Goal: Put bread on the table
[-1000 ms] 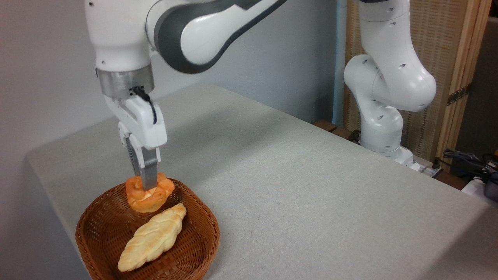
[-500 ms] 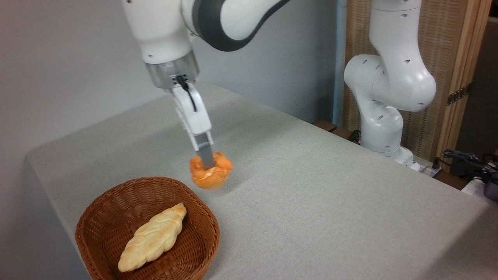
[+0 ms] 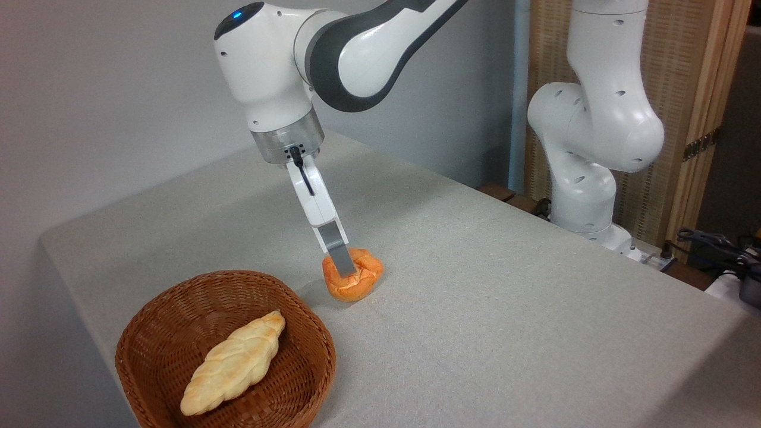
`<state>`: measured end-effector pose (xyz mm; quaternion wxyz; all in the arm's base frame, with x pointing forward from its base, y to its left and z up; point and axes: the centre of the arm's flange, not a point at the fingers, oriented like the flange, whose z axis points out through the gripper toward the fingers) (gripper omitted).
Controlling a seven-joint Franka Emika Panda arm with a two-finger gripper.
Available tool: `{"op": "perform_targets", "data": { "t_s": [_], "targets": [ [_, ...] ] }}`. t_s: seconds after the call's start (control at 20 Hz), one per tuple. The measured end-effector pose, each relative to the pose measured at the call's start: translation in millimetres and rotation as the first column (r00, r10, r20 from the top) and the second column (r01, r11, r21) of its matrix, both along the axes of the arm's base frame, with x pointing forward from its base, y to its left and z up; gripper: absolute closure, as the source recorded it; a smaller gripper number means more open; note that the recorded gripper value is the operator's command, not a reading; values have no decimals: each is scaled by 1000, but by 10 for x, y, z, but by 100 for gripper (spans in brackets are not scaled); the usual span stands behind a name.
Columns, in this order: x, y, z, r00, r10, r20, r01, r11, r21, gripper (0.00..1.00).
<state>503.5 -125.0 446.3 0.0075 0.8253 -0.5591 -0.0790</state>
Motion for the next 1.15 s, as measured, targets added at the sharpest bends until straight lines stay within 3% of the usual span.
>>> {"op": "perform_targets", "data": {
  "t_s": [0.15,0.25,0.5,0.75,0.9,1.15],
  "targets": [
    [28,-19,87,999,28,21,-28,1000,-1,0],
    [111,-72,351,991,109,77,-109,994,-9,0],
    [298,-47,1156,939,292,182,-283,956,-73,0],
    [558,578,1565,890,416,189,-403,909,-102,0],
    [585,703,1655,883,435,178,-424,901,-97,0],
    [592,702,1683,887,434,157,-426,901,-85,0]
  ]
}}
